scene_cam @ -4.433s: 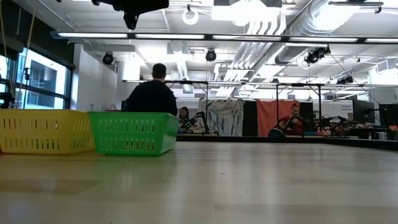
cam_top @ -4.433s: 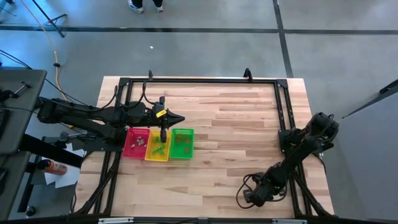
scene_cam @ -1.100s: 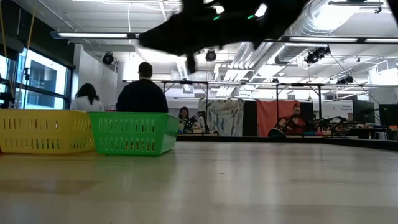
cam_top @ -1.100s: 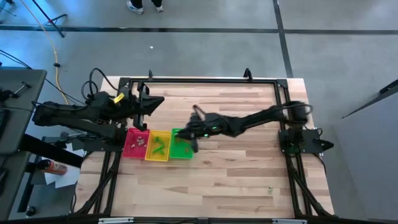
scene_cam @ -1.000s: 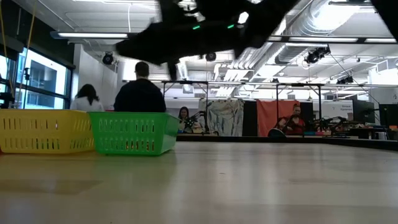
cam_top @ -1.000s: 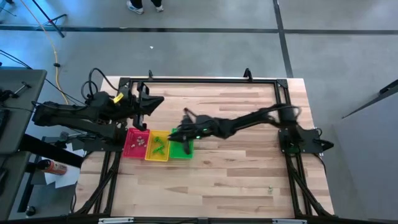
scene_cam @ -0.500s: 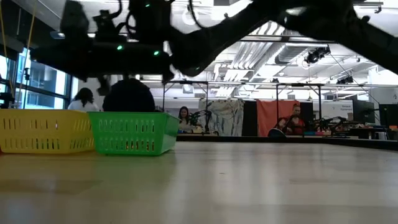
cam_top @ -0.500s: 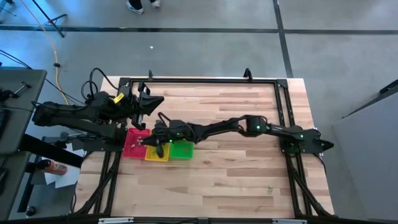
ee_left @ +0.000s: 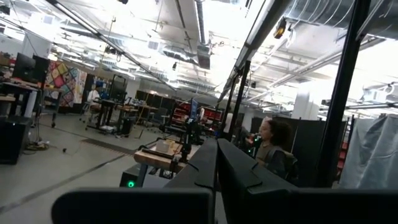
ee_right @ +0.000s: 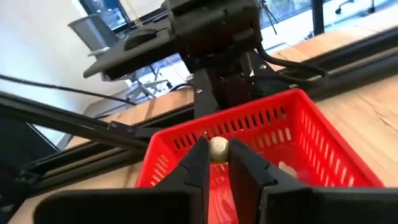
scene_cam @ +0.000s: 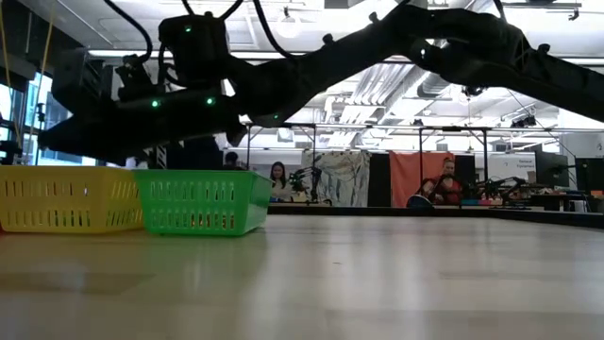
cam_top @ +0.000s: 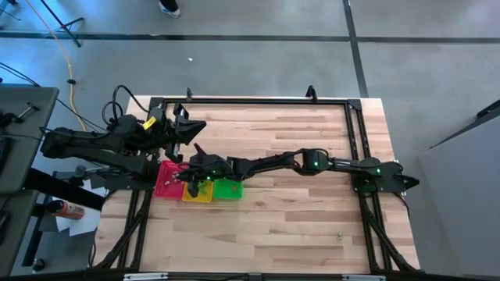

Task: Sort Halloween decoration
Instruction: Put the white skull toy into the red bin

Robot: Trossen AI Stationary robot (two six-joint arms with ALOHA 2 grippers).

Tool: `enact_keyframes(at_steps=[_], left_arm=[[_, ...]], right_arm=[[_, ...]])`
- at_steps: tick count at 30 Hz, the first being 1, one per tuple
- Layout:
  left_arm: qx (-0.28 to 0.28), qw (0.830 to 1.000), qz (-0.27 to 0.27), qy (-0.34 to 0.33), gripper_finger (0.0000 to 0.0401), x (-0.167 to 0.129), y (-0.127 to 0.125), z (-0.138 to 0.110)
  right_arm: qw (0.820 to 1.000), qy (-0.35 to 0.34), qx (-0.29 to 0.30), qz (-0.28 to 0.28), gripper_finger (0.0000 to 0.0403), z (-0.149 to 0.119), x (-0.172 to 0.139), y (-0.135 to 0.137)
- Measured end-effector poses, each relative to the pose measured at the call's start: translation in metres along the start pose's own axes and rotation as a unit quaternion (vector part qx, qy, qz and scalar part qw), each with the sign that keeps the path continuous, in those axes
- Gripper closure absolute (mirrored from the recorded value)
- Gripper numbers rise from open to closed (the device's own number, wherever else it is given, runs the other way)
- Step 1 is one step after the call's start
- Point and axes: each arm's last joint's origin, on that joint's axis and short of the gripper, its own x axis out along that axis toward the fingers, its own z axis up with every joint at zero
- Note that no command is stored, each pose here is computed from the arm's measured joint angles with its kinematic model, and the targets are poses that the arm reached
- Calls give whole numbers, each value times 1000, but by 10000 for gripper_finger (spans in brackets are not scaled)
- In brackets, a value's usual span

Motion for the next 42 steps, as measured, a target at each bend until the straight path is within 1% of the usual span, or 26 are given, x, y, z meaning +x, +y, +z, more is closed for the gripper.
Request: enact_keyframes(at_steps=[4, 12, 15, 18, 21, 25, 28, 30, 33, 35, 36, 37, 39, 42], left_arm=[[0, 1000, 0, 1, 401, 0, 0, 0], [0, 1000, 2, 1, 401, 0, 0, 0], [0, 1000, 2, 1, 401, 0, 0, 0], [0, 1000, 2, 1, 401, 0, 0, 0], [0, 1000, 2, 1, 401, 0, 0, 0], [0, 1000, 2, 1, 401, 0, 0, 0], [0, 1000, 2, 2, 401, 0, 0, 0], [0, 1000, 2, 2, 401, 0, 0, 0], [0, 1000, 2, 2, 401, 0, 0, 0], [-4, 1000, 2, 1, 401, 0, 0, 0], [-8, 1000, 2, 1, 401, 0, 0, 0], [-12, 1000, 2, 1, 401, 0, 0, 0], [-13, 1000, 2, 2, 401, 0, 0, 0], [-13, 1000, 2, 2, 401, 0, 0, 0]], right_arm=[[1000, 4, 19, -4, 344, -1, 0, -1], [999, 9, 34, -7, 298, -2, 0, -1], [999, 6, 40, -6, 270, -1, 0, -1], [1000, 6, 28, -3, 240, 0, 0, -4], [999, 11, 17, 24, 218, 4, -1, -8], [997, 6, 31, 73, 212, 24, -5, -20], [995, 8, 36, 95, 226, 41, -10, -29], [994, 8, 36, 103, 250, 54, -15, -35], [992, 20, 20, 122, 312, 74, -23, -38], [991, 43, -3, 123, 367, 84, -30, -39], [991, 58, -18, 123, 385, 88, -33, -39], [989, 79, -29, 122, 391, 90, -36, -40], [985, 119, -50, 115, 388, 92, -43, -40], [975, 174, -85, 108, 399, 97, -54, -36]])
